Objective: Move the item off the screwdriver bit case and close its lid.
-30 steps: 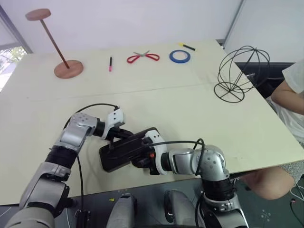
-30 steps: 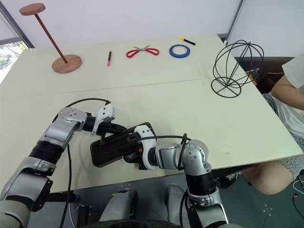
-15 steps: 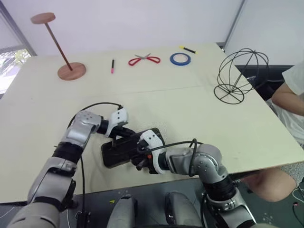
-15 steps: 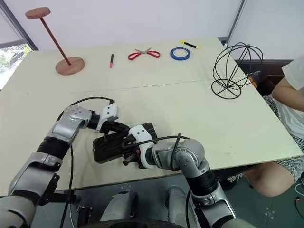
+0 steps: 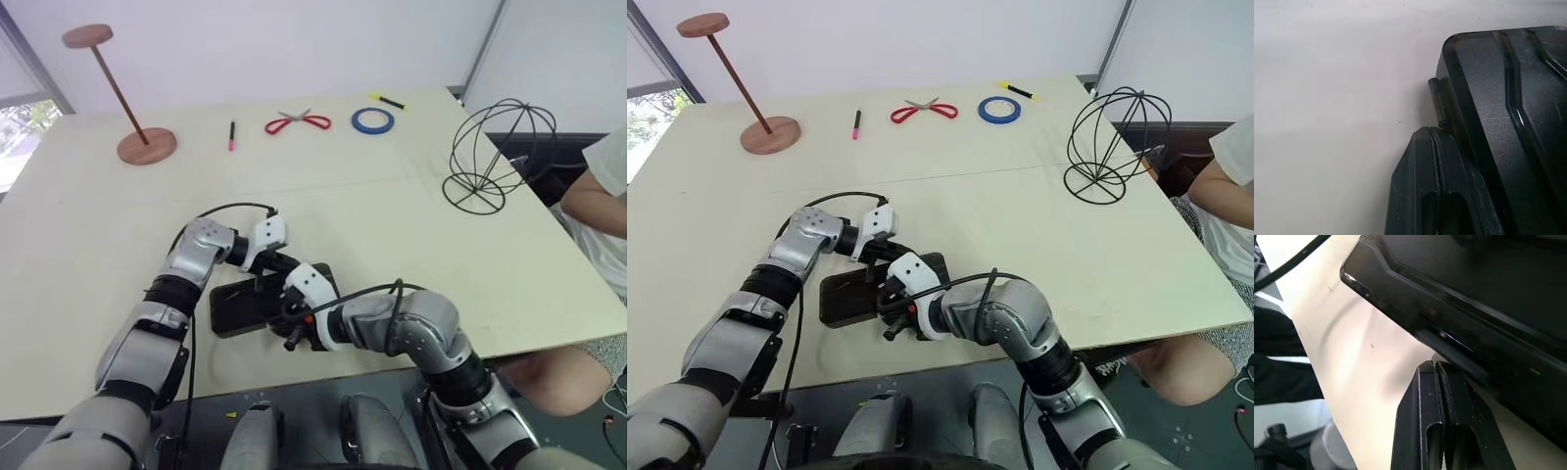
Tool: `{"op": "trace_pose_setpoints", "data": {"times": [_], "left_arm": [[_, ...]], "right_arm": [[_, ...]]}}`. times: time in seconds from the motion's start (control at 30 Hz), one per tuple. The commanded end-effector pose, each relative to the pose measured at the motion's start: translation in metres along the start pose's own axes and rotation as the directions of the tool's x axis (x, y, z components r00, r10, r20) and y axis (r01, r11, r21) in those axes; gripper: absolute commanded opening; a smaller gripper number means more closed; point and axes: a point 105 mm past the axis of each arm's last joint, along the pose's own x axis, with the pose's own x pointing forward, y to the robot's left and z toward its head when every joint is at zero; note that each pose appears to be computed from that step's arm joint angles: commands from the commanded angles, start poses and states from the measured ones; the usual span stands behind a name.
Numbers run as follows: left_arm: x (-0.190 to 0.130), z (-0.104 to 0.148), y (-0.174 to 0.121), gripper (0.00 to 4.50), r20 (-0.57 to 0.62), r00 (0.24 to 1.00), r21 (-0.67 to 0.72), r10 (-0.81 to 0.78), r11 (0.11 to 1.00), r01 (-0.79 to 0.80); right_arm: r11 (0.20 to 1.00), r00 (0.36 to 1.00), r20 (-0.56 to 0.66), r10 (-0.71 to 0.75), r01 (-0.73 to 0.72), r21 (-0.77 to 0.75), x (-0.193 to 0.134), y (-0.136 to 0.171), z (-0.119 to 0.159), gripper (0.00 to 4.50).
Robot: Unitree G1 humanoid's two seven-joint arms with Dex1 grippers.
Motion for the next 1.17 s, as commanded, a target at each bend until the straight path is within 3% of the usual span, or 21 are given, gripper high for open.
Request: {"op": "trace_pose_setpoints", "data": {"times": [0.03,0.33,0.53,0.63,0.77,0.93,1.17], "left_arm": [[-0.007,-0.017,-0.003,0.00,-0.008,1.000,-0.062,0.026,0.998,-0.027],[-0.065,0.015,0.028,0.00,0.148,0.933,-0.122,0.329,0.942,-0.313],[-0.115,0.048,0.039,0.00,0.269,0.791,-0.209,0.550,0.834,-0.510],[-0.133,0.061,0.027,0.00,0.316,0.729,-0.266,0.608,0.794,-0.547],[-0.141,0.063,-0.002,0.00,0.313,0.701,-0.322,0.641,0.766,-0.557],[-0.138,0.057,-0.046,0.00,0.276,0.700,-0.389,0.659,0.742,-0.546],[-0.129,0.057,-0.100,0.00,0.260,0.767,-0.437,0.587,0.780,-0.448]], "right_arm": [[0.994,0.992,0.118,-0.042,0.054,-0.094,-0.027,-0.011,0.030,0.04],[0.968,0.994,0.061,0.093,-0.076,-0.241,-0.074,-0.006,0.028,0.04],[0.957,0.983,0.182,-0.016,0.067,-0.282,-0.100,-0.037,0.056,0.04],[0.937,0.961,0.267,-0.065,0.151,-0.316,-0.119,-0.053,0.074,0.04],[0.922,0.940,0.336,-0.063,0.184,-0.341,-0.139,-0.059,0.088,0.04],[0.911,0.936,0.347,-0.057,0.191,-0.366,-0.153,-0.059,0.084,0.04],[0.906,0.943,0.329,-0.048,0.179,-0.383,-0.167,-0.058,0.073,0.04]]}}
